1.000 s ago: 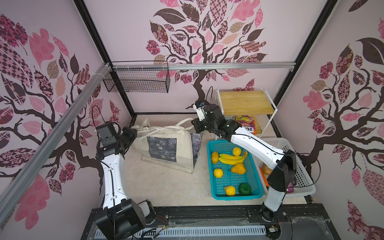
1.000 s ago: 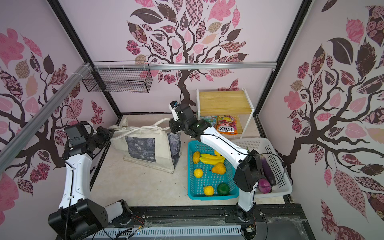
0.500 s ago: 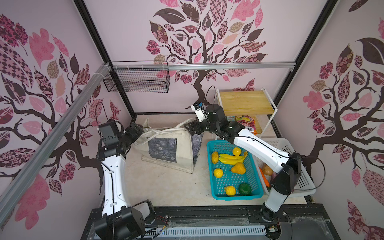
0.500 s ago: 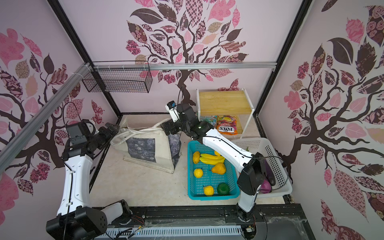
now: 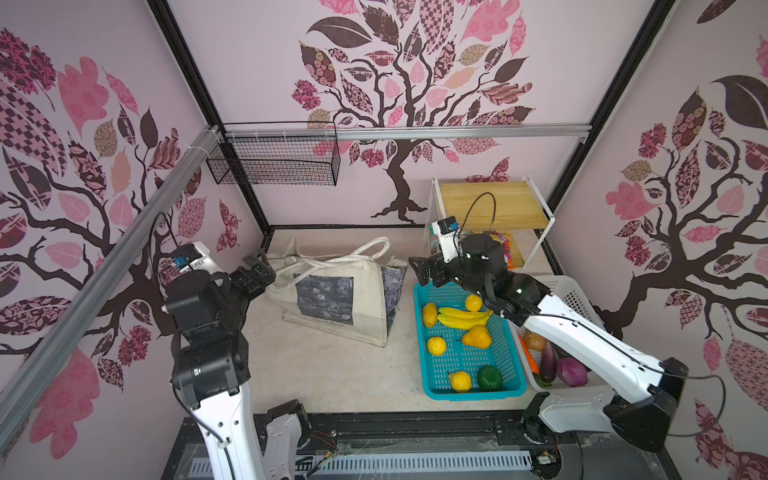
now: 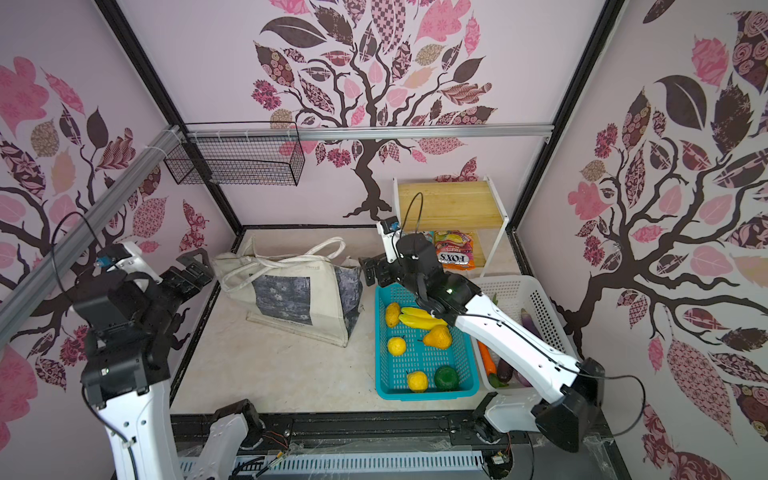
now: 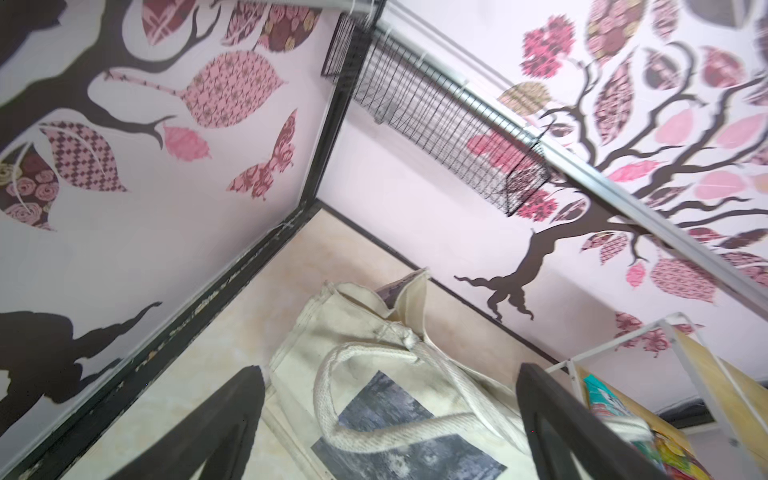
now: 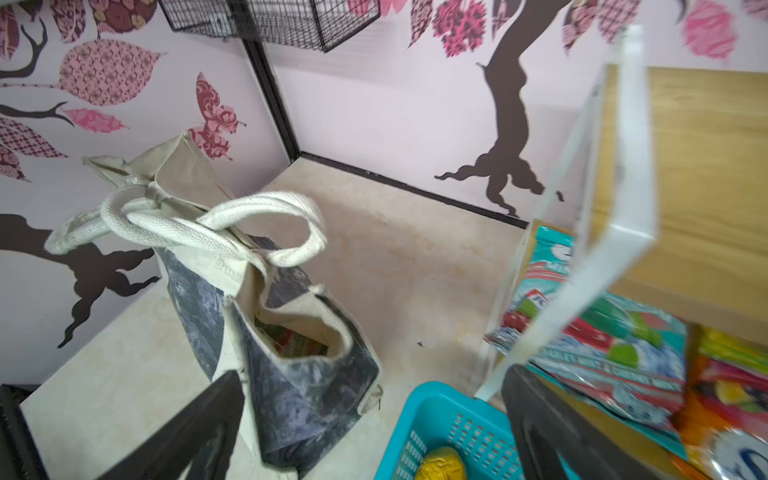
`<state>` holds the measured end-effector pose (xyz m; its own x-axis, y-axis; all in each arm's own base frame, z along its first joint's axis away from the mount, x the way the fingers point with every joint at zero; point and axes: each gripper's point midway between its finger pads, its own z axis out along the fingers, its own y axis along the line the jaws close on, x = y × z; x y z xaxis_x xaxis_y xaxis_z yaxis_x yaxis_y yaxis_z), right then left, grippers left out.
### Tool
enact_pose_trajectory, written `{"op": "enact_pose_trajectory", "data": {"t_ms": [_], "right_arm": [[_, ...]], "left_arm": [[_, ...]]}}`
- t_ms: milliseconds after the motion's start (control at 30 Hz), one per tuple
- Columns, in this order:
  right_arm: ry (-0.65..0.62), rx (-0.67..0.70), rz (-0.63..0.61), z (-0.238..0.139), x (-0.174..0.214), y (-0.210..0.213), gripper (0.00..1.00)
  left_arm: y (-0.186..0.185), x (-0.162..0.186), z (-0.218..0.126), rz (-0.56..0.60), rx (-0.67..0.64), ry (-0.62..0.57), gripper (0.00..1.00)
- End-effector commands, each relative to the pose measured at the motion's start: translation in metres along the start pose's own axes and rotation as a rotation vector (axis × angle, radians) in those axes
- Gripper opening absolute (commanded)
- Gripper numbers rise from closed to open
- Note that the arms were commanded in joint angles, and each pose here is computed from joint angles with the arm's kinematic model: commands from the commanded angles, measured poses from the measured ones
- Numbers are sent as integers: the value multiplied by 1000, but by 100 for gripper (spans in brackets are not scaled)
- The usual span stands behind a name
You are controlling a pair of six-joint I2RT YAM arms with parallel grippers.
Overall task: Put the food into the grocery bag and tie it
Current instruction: 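Open both grippers to release the tied handles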
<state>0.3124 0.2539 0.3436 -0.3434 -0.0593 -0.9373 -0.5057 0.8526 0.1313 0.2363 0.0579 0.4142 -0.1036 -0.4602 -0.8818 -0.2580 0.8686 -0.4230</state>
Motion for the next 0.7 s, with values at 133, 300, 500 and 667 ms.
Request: {"op": "enact_pose_trajectory", "data": {"t_ms": [133,300,500,667], "right_arm": [[-8,147,89,-52,42,-47,100],[7,252,184,-64,78,-86,100],[2,351,312,-66,104,-136,100],[17,382,303,-60,119,-144,100]], "left_arm": [[15,53,10,21,21,74,98],[14,91,17,1,107,141,98],[36,130,32,57,72,191,98],[41,146,38,63,78,220,98]]}}
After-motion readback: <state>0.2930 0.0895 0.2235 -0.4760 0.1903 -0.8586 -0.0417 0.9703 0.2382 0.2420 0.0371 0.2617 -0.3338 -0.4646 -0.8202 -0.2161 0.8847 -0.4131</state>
